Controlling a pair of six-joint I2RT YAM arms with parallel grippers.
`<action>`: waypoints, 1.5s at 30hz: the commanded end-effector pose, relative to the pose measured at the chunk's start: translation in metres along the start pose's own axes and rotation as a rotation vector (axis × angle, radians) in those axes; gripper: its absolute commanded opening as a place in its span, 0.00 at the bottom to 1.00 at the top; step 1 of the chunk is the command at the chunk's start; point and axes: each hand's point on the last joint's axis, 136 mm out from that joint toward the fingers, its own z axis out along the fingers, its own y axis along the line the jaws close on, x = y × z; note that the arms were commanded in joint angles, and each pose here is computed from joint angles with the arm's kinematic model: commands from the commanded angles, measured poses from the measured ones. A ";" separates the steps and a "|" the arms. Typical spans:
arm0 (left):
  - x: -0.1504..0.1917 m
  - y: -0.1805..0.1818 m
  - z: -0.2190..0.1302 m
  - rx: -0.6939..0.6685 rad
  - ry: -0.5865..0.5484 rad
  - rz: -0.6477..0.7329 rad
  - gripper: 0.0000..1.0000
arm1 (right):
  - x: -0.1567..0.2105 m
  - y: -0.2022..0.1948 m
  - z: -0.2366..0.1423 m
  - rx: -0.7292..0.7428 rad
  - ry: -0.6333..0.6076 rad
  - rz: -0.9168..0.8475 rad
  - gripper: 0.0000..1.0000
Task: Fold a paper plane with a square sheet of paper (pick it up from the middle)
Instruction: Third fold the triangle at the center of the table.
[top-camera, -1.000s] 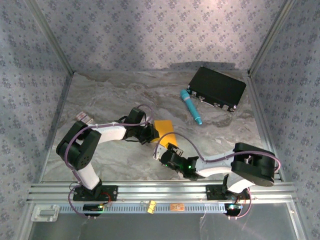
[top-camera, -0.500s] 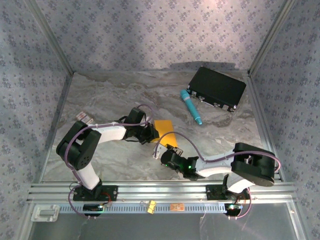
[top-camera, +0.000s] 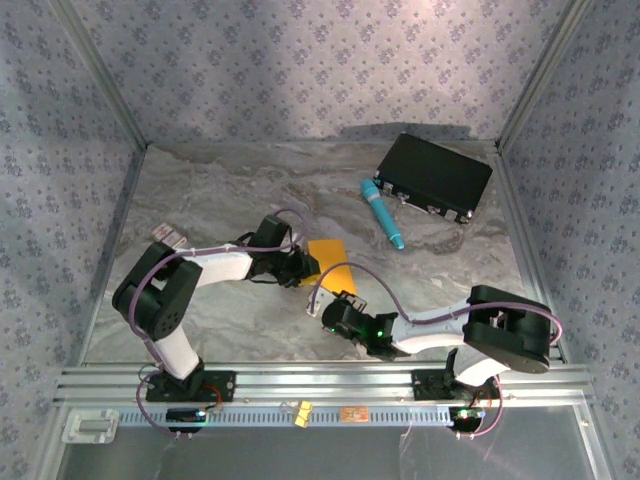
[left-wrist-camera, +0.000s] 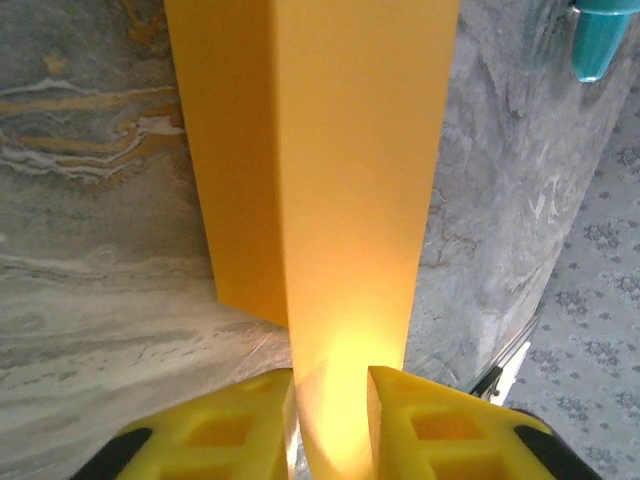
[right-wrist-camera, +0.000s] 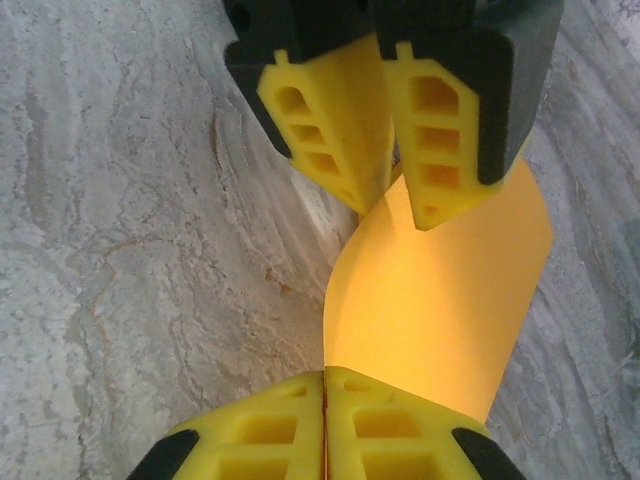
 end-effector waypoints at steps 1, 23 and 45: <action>-0.005 -0.004 -0.015 -0.011 -0.060 0.015 0.41 | 0.003 -0.002 -0.001 -0.039 0.030 0.114 0.08; -0.023 0.001 -0.063 -0.076 -0.195 0.019 0.60 | -0.027 0.005 0.008 -0.422 0.111 0.697 0.07; -0.040 -0.039 -0.023 -0.021 -0.033 0.148 0.18 | -0.040 0.033 0.001 -0.674 0.062 0.783 0.05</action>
